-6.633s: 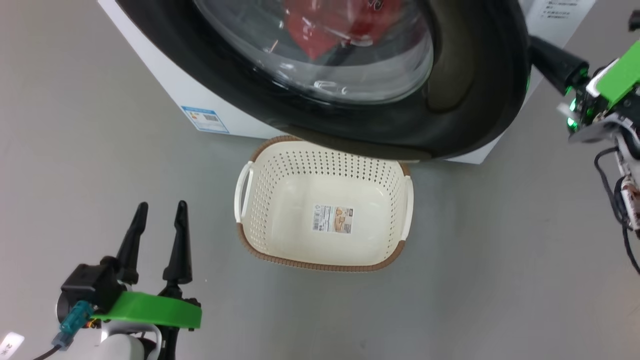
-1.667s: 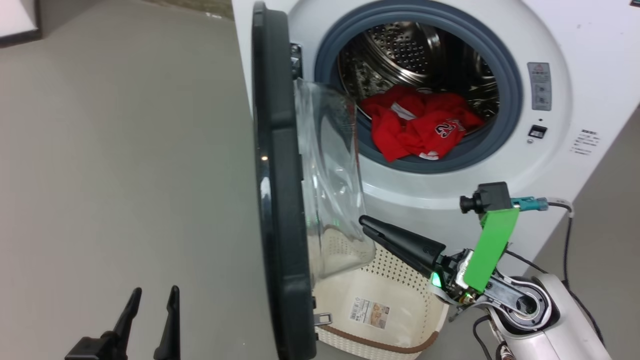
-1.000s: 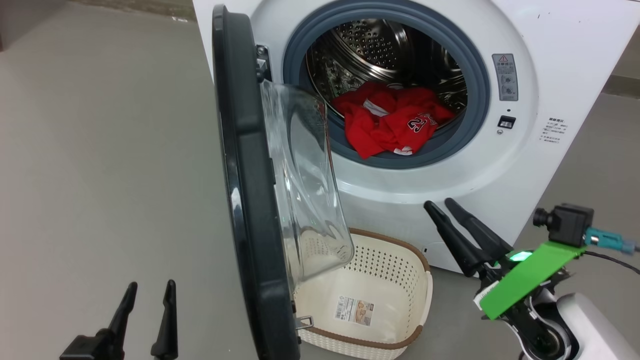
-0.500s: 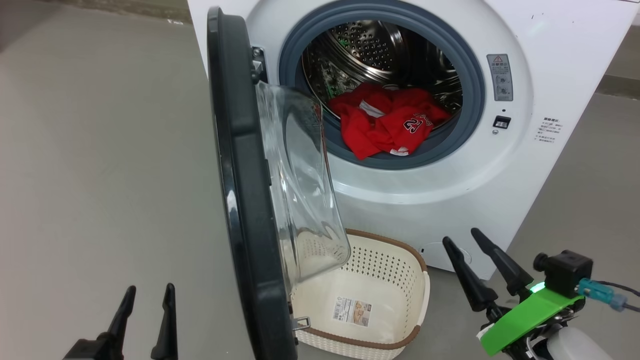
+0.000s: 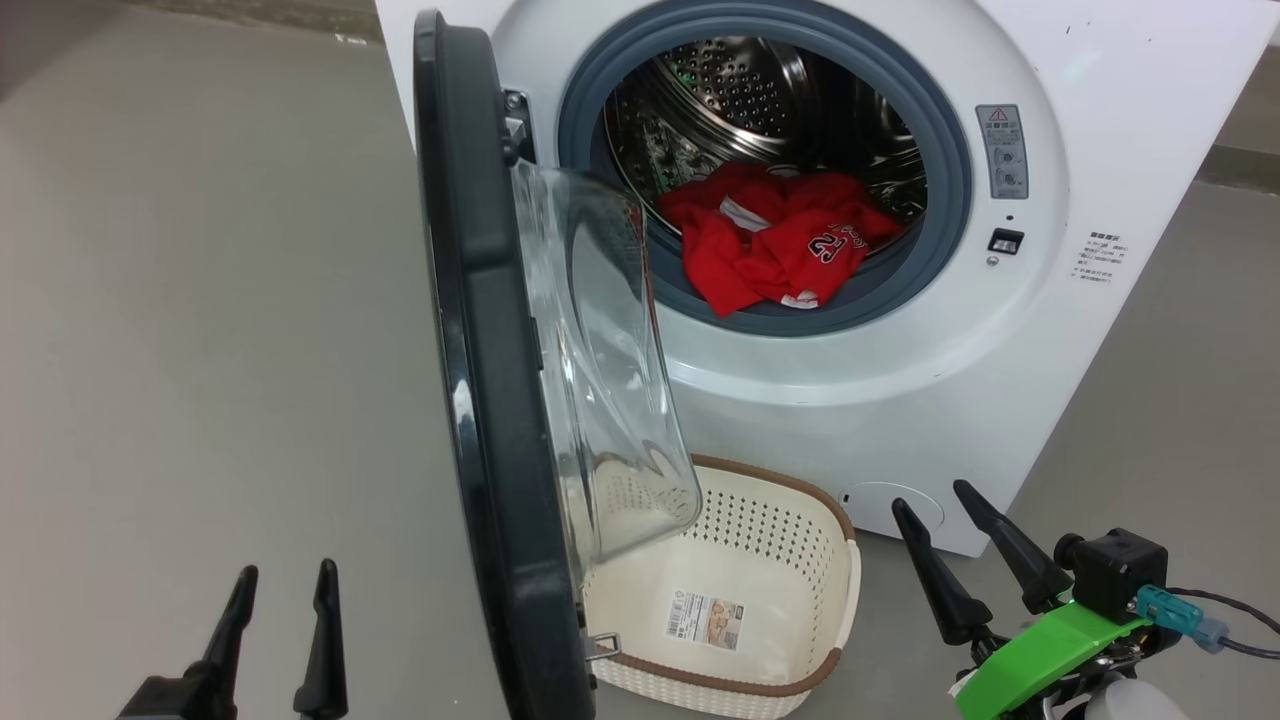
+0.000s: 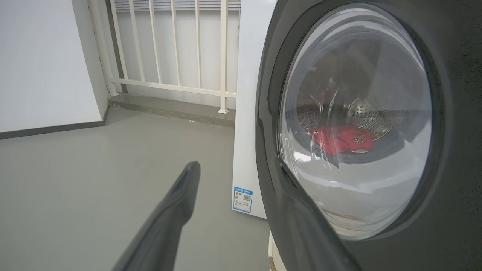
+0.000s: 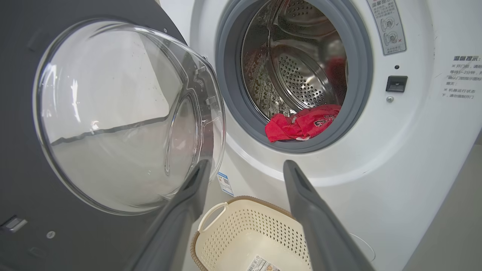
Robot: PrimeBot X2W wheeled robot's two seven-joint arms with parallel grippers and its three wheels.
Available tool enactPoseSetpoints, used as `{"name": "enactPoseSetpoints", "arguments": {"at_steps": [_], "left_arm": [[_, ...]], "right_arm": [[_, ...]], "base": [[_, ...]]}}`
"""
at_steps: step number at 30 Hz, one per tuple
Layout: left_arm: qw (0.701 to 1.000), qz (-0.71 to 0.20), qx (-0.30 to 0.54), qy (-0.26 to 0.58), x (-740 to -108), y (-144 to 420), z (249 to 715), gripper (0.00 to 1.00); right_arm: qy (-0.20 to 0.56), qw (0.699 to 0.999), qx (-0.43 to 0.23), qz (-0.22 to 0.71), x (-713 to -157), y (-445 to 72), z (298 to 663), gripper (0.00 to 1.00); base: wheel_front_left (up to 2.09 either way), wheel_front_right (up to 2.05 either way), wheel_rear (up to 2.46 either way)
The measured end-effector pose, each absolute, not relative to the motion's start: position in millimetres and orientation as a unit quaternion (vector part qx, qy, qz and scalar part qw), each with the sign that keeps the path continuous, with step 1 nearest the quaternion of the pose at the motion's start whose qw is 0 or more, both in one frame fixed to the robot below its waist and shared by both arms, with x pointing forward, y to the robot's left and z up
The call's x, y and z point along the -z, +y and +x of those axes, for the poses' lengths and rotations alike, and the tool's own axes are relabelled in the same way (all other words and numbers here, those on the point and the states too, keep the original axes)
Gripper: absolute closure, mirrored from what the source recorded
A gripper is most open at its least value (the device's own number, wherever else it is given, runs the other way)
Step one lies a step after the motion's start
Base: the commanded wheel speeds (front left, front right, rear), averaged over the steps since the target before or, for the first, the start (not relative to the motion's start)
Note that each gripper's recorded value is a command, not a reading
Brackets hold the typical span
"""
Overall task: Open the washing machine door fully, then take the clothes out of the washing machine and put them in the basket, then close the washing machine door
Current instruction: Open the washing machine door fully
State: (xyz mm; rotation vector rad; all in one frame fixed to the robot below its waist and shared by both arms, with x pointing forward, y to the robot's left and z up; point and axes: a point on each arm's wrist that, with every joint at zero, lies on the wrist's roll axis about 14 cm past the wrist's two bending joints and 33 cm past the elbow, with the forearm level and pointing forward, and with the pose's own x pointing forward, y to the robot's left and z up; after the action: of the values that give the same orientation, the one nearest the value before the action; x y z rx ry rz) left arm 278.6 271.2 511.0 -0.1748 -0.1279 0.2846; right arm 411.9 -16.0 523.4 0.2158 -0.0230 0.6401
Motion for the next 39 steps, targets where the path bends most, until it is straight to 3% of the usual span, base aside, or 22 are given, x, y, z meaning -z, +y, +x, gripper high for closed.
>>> {"name": "enactPoseSetpoints", "arguments": {"at_steps": [38, 39], "left_arm": [[0.985, -0.072, -0.144, -0.066, -513.7, 274.0, 277.3, 0.0], [0.985, -0.071, -0.144, -0.067, -514.0, 274.2, 277.3, 0.08]], "right_arm": [[-0.012, 0.947, -0.306, 0.1, -522.1, -19.2, 408.5, 0.0], [-0.012, 0.947, -0.306, 0.1, -522.0, -19.3, 408.5, 0.0]], "base": [[0.0, 0.0, 0.0], [0.0, 0.0, 0.0]]}}
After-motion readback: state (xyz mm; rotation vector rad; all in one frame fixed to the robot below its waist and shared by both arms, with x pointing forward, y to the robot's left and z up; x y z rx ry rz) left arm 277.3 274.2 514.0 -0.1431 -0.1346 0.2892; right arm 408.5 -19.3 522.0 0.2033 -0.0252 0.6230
